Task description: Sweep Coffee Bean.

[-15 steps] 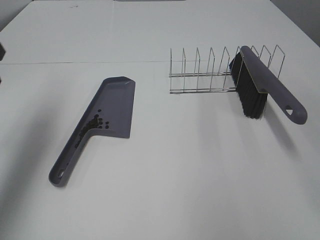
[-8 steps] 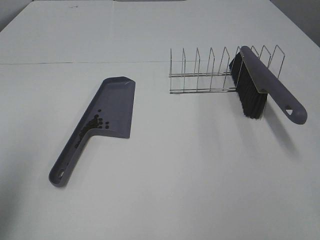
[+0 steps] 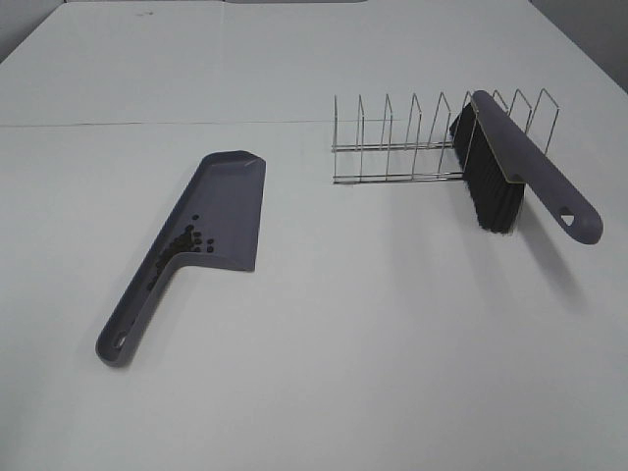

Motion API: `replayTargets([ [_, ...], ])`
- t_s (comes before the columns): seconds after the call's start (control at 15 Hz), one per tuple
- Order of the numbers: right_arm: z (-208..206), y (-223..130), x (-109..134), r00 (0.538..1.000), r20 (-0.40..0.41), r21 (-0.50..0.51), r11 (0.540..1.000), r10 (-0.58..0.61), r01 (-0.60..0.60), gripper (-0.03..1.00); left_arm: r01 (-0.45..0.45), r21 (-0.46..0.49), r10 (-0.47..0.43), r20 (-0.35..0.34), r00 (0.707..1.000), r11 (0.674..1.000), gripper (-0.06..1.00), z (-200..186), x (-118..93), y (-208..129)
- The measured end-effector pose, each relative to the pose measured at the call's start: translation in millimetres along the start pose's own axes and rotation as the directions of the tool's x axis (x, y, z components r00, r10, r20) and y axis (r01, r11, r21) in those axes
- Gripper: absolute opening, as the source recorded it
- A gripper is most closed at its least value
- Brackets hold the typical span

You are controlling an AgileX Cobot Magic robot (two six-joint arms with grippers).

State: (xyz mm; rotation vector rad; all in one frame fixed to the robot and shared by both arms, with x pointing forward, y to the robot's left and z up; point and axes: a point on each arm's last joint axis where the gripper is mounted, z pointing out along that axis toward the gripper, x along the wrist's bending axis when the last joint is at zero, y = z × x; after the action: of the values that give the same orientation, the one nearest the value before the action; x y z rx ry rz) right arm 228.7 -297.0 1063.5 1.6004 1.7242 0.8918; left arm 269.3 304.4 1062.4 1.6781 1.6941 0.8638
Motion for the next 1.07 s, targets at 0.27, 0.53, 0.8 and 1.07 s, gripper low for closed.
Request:
replayTargets([
  [0.27, 14, -19, -1, 1.0, 0.006, -0.026, 1.0, -0.007, 0.007, 0.63, 0.004, -0.196, -0.005, -0.006, 1.0, 0.981, 0.61, -27, 1, -22],
  [0.53, 20, -18, -1, 1.0, 0.007, -0.053, 0.998, -0.016, 0.016, 0.63, 0.022, -0.194, -0.022, 0.002, 1.0, 0.981, 0.61, -27, 0, -28],
  [0.8, 21, -18, -1, 1.0, 0.003, -0.056, 0.998, -0.02, 0.02, 0.63, 0.045, -0.194, -0.045, 0.007, 0.999, 0.98, 0.61, -27, 0, -29],
  [1.07, 21, -18, -1, 1.0, 0.003, -0.056, 0.998, -0.02, 0.02, 0.63, 0.052, -0.193, -0.05, 0.015, 0.999, 0.98, 0.61, -27, 0, -29],
])
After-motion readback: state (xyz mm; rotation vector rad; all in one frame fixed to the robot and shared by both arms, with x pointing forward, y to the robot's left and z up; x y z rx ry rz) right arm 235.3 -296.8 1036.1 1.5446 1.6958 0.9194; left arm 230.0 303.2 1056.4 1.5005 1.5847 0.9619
